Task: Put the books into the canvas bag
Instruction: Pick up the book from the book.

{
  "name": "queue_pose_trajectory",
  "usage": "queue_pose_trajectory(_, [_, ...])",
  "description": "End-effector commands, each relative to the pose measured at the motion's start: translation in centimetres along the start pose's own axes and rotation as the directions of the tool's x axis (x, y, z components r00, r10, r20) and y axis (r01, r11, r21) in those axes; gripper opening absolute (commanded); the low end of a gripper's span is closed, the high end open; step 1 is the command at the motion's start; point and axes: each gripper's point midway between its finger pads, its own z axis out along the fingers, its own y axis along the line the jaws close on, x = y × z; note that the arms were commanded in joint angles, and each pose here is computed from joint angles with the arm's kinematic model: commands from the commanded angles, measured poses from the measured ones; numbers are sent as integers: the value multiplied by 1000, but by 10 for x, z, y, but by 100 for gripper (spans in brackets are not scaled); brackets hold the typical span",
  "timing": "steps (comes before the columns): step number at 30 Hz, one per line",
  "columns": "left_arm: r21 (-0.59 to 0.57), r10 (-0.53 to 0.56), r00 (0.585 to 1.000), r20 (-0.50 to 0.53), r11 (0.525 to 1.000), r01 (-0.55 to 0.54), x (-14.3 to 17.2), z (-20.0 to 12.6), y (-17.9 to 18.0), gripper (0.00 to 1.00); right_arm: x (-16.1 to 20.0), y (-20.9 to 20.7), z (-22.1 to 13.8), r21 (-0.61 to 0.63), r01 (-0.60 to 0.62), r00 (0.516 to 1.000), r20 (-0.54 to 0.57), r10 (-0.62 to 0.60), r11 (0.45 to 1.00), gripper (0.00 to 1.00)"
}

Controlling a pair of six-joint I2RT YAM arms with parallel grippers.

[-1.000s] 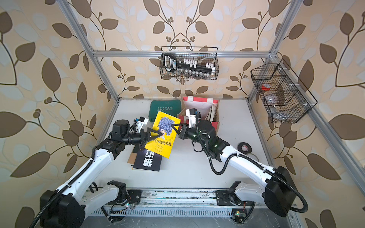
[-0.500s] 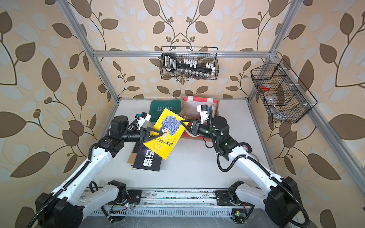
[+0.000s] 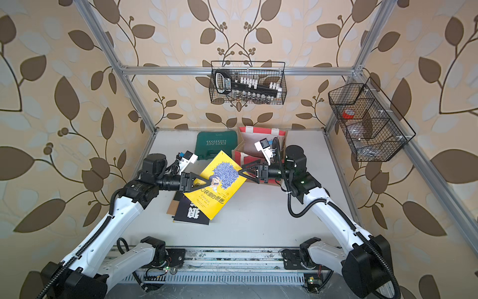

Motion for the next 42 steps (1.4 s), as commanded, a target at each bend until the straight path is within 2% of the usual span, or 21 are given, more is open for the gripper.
queue_pose_trajectory(1, [103, 173, 985, 5, 980, -172, -4, -7, -40, 0, 17, -3, 0, -11, 2, 997, -76, -3, 1000, 76])
queue_pose_trajectory(10, [134, 196, 981, 7, 972, -195, -2, -8, -49, 0, 30, -22, 9, 88, 31, 994, -108, -22, 996, 78])
queue_pose_trajectory(17, [140, 207, 978, 12, 968, -207, 0, -10, -52, 0, 16, -32, 5, 189, 90, 994, -81, -76, 978, 79])
queue_pose_trajectory(30, [169, 224, 975, 3, 960, -221, 4, -11, -59, 0, -3, -35, -2, 245, 135, 991, -48, -128, 960, 81])
queue_pose_trajectory(34, [181, 237, 971, 4, 955, -234, 6, -12, -64, 0, -2, -30, 3, 193, 137, 990, -68, -126, 972, 81])
queue_pose_trajectory(39, [176, 239, 971, 8, 955, -237, 5, -12, -63, 0, 12, 1, 14, -7, 158, 980, -120, -158, 987, 81])
queue_pose_trajectory(42, [168, 233, 973, 10, 958, -231, 3, -10, -60, 0, 18, 14, 15, -62, 175, 974, -134, -182, 983, 77])
